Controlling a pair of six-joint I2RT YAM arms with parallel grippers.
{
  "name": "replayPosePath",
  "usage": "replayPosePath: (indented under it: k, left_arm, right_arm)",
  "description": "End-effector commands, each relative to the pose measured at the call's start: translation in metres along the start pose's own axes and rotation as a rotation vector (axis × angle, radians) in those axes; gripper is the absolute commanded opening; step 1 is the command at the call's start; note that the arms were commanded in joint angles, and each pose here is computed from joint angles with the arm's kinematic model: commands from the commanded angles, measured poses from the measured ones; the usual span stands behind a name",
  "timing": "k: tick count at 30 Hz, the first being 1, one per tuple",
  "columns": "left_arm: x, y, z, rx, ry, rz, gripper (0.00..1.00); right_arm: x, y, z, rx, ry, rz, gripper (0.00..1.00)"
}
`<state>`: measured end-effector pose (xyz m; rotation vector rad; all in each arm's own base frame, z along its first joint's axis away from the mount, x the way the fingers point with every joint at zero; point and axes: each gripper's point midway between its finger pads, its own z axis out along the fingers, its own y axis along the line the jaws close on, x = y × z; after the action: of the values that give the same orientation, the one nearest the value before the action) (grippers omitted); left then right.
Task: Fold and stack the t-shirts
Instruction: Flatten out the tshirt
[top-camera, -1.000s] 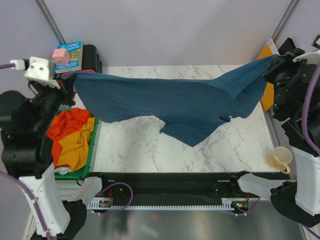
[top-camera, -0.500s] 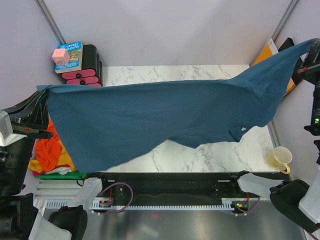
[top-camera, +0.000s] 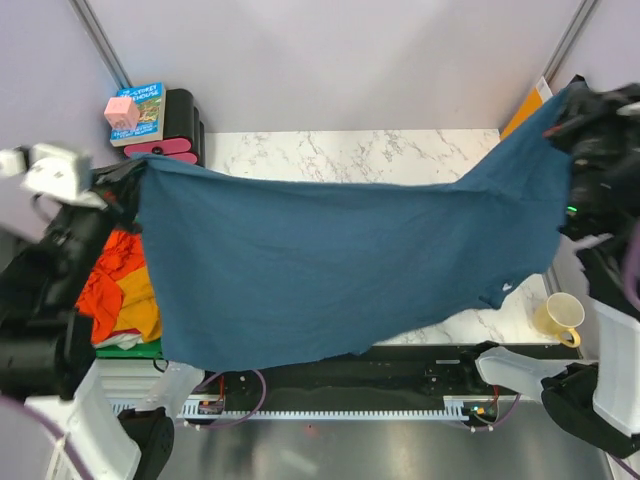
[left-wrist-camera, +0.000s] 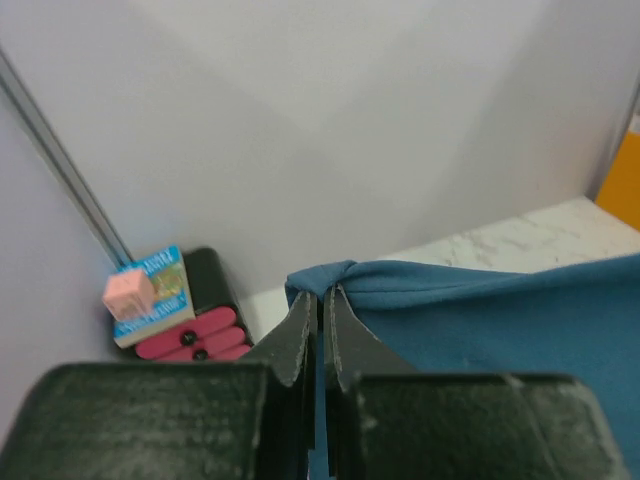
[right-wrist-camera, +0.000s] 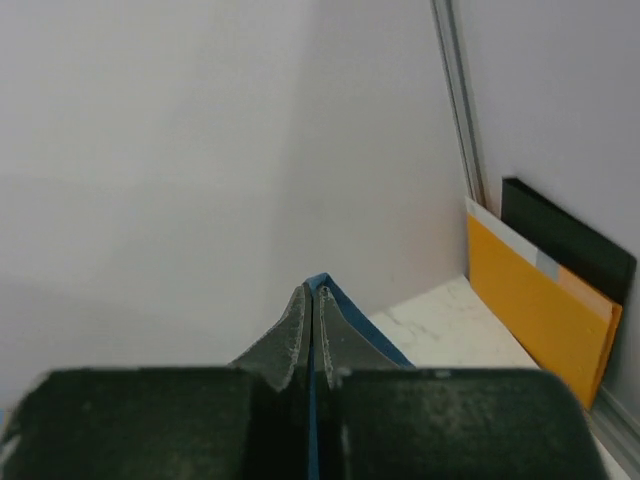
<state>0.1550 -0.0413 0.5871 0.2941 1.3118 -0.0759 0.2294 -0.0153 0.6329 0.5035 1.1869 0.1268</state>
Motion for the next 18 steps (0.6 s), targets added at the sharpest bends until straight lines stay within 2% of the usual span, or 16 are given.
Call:
replayPosePath:
  k: [1, 2, 5, 7, 8, 9, 10, 12, 14, 15, 16, 17, 18]
  left_arm:
    - [0.080, -0.009, 0.045, 0.093, 0.178, -0.098, 0.02]
    - [0.111, -0.011, 0.056, 0.115, 0.247, -0.125, 0.02]
    - [0.155, -0.008, 0.078, 0.126, 0.322, -0.137, 0.02]
    - [0.177, 0.000, 0.099, 0.115, 0.348, -0.125, 0.02]
    - [0.190, 0.002, 0.106, 0.111, 0.369, -0.129, 0.02]
    - [0.207, 0.005, 0.120, 0.117, 0.405, -0.131, 0.02]
    - [0.212, 0.012, 0.131, 0.096, 0.398, -0.122, 0.02]
    - [0.234, 0.023, 0.157, 0.073, 0.427, -0.119, 0.02]
    - [0.239, 0.033, 0.175, 0.046, 0.426, -0.122, 0.02]
    - [0.254, 0.036, 0.189, 0.038, 0.452, -0.134, 0.02]
    - [0.244, 0.041, 0.200, 0.029, 0.425, -0.132, 0.02]
    - [0.240, 0.044, 0.207, 0.019, 0.416, -0.148, 0.02]
    - [0.230, 0.050, 0.221, 0.012, 0.391, -0.149, 0.02]
  right_arm:
    - [0.108, -0.001, 0.031, 0.076, 0.172, -0.124, 0.00]
    - [0.130, -0.001, 0.040, 0.096, 0.202, -0.155, 0.00]
    - [0.176, -0.005, 0.066, 0.128, 0.259, -0.223, 0.00]
    - [0.189, -0.007, 0.084, 0.133, 0.262, -0.226, 0.00]
    - [0.210, -0.011, 0.102, 0.150, 0.293, -0.248, 0.00]
    - [0.207, -0.008, 0.112, 0.154, 0.276, -0.254, 0.00]
    - [0.231, -0.008, 0.129, 0.174, 0.302, -0.285, 0.00]
    - [0.245, -0.002, 0.156, 0.185, 0.297, -0.292, 0.00]
    - [0.239, 0.010, 0.175, 0.169, 0.266, -0.263, 0.00]
    - [0.242, 0.015, 0.181, 0.159, 0.265, -0.243, 0.00]
    - [0.257, 0.020, 0.191, 0.148, 0.280, -0.243, 0.00]
    - [0.240, 0.032, 0.196, 0.124, 0.244, -0.202, 0.00]
    - [0.246, 0.041, 0.202, 0.093, 0.249, -0.185, 0.00]
